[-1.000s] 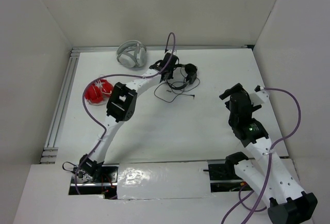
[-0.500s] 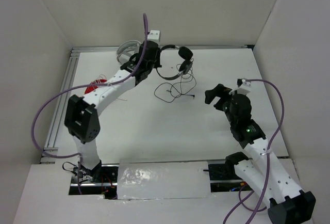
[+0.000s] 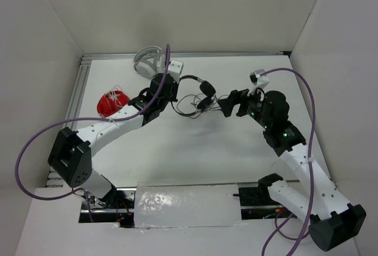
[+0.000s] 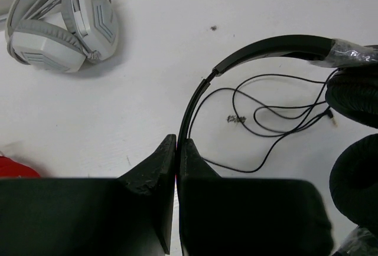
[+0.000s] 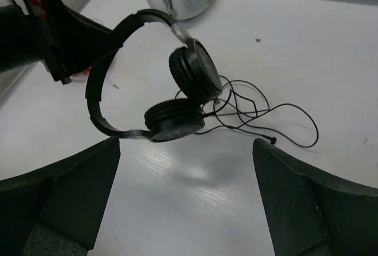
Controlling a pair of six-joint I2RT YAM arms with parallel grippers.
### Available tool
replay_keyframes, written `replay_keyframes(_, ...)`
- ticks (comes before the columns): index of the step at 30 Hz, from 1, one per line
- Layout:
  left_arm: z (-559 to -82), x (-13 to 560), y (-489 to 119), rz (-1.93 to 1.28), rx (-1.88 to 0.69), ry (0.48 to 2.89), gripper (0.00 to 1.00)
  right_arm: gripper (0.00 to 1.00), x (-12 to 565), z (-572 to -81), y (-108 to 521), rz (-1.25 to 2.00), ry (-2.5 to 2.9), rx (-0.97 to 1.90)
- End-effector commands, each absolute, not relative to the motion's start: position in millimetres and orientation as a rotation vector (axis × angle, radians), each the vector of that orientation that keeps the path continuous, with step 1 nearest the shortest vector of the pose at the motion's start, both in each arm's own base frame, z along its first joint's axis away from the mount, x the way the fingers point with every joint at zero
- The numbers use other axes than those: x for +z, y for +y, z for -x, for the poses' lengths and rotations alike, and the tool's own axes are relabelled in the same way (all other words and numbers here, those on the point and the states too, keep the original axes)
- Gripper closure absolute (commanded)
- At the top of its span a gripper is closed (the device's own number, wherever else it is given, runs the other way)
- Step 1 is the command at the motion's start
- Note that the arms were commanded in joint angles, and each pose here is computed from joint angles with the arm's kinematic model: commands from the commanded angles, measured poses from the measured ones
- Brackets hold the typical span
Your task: Wrap the headphones
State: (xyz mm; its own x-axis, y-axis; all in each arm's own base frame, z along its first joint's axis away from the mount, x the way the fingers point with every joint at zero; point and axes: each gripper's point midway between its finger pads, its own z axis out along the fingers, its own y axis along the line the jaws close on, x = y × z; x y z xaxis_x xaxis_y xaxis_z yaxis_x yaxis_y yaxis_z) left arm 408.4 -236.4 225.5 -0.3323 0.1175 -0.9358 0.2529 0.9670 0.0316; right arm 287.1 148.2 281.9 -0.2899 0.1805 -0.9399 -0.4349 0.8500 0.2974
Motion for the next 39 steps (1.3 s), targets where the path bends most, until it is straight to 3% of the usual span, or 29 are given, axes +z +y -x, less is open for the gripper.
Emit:
replay_keyframes(1,-403.9,273.3,-245.3,-0.331,-0.217,1.731,1.0,0.0,295.0,-282.9,160.1,0.447,1.728,0.517)
replay_keyframes(6,-384.8,265.4,-263.3,-0.486,-0.29,1.742,1.0,0.0,283.1,-296.5,189.1,0.753,1.744,0.449)
replay_keyframes(18,-350.8,269.9,-296.0,-0.68,-0.45,1.735,1.0,0.06,260.7,-364.0,231.6,0.92,1.745,0.29)
replay_keyframes(19,-348.1,265.1,-298.5,-0.707,-0.459,1.742,1.0,0.14,256.7,-368.1,233.9,0.924,1.758,0.284)
replay_keyframes(20,-348.1,265.0,-298.5,-0.707,-0.46,1.742,1.0,0.14,260.2,-368.8,234.6,0.923,1.75,0.285)
replay_keyframes(23,-345.2,259.3,-302.4,-0.727,-0.467,1.755,1.0,0.27,253.7,-370.7,236.5,0.937,1.754,0.279)
replay_keyframes(24,-345.0,258.2,-302.9,-0.726,-0.468,1.758,1.0,0.39,253.2,-370.0,238.0,0.943,1.75,0.278)
replay_keyframes(27,-347.1,261.9,-301.6,-0.701,-0.462,1.76,1.0,0.58,247.3,-365.9,238.9,0.975,1.754,0.288)
replay_keyframes(32,-346.5,275.2,-300.6,-0.684,-0.477,1.735,1.0,0.57,240.0,-361.3,238.6,1.006,1.783,0.297)
replay_keyframes(34,-345.5,280.5,-299.8,-0.677,-0.482,1.721,1.0,0.62,237.8,-361.9,238.9,0.997,1.791,0.298)
replay_keyframes(35,-345.5,281.9,-299.0,-0.673,-0.482,1.719,1.0,0.67,238.4,-363.2,238.6,0.99,1.784,0.296)
replay_keyframes(36,-344.3,283.1,-298.9,-0.67,-0.489,1.718,1.0,0.82,239.7,-360.3,240.1,0.996,1.774,0.309)
replay_keyframes(38,-343.1,283.6,-298.1,-0.676,-0.5,1.715,1.0,1.0,249.3,-358.2,242.6,0.993,1.728,0.323)
replay_keyframes(39,-338.3,284.4,-300.1,-0.697,-0.526,1.711,1.0,1.0,249.4,-354.7,243.6,1.003,1.715,0.332)
